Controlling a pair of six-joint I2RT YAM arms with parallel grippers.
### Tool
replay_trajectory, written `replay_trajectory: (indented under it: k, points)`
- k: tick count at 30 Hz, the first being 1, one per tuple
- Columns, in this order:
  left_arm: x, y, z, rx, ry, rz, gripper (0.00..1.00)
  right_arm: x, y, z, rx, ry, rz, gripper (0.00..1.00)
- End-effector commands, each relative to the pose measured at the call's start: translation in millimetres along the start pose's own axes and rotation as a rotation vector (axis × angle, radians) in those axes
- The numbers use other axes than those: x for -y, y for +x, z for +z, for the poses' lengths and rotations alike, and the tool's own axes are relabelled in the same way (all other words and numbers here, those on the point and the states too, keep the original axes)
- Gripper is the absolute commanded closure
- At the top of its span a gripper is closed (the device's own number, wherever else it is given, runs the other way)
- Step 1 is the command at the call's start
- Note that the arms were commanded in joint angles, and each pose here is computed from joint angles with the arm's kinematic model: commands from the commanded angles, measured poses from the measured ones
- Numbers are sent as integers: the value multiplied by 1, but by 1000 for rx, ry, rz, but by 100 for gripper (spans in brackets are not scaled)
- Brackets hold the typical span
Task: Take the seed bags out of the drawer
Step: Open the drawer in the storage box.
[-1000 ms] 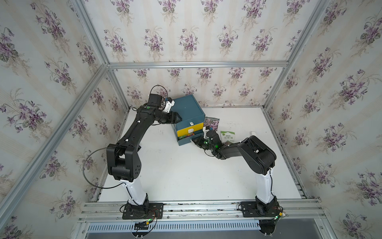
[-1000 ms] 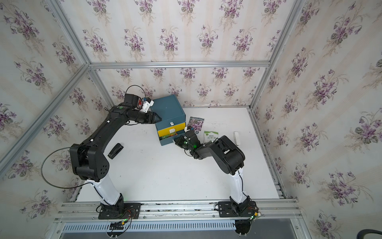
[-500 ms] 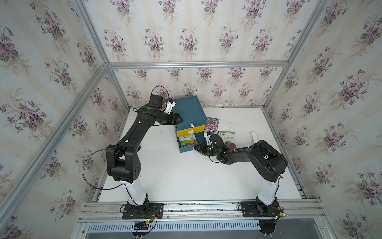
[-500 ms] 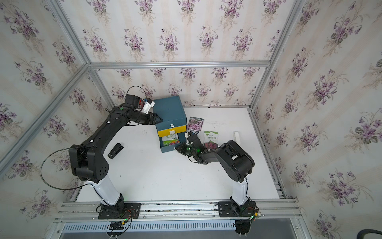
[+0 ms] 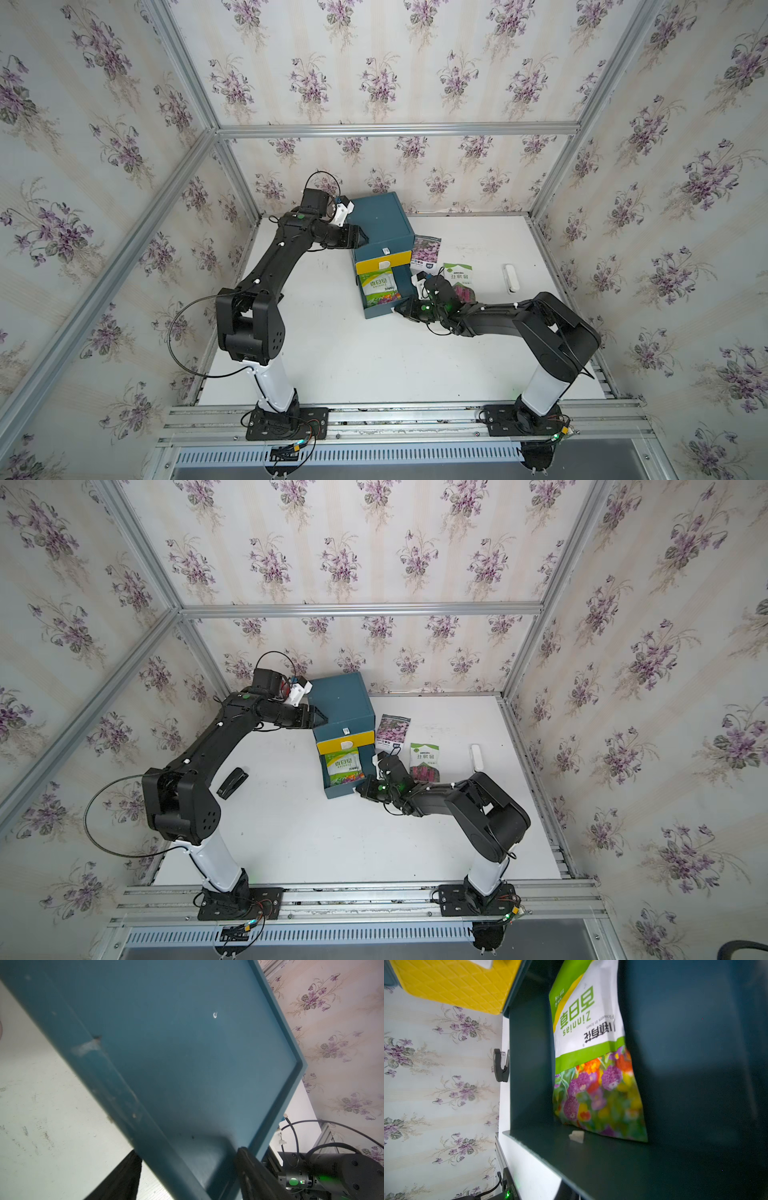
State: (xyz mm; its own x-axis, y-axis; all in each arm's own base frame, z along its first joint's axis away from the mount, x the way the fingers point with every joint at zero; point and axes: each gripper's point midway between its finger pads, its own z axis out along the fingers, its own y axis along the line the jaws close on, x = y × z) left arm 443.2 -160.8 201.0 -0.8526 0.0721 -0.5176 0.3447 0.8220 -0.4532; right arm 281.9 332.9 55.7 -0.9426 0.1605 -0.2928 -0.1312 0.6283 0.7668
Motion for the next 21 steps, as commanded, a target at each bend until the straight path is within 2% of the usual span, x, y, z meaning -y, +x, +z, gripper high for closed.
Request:
replay_trajectory:
  k: [1,21]
  points:
    - [-38,72,3,-280,-200,-80,26,4,14,-3,-64,25,-17,100]
    - [-39,82,3,-306,-200,-74,25,8,50,-20,-177,72,-30,100]
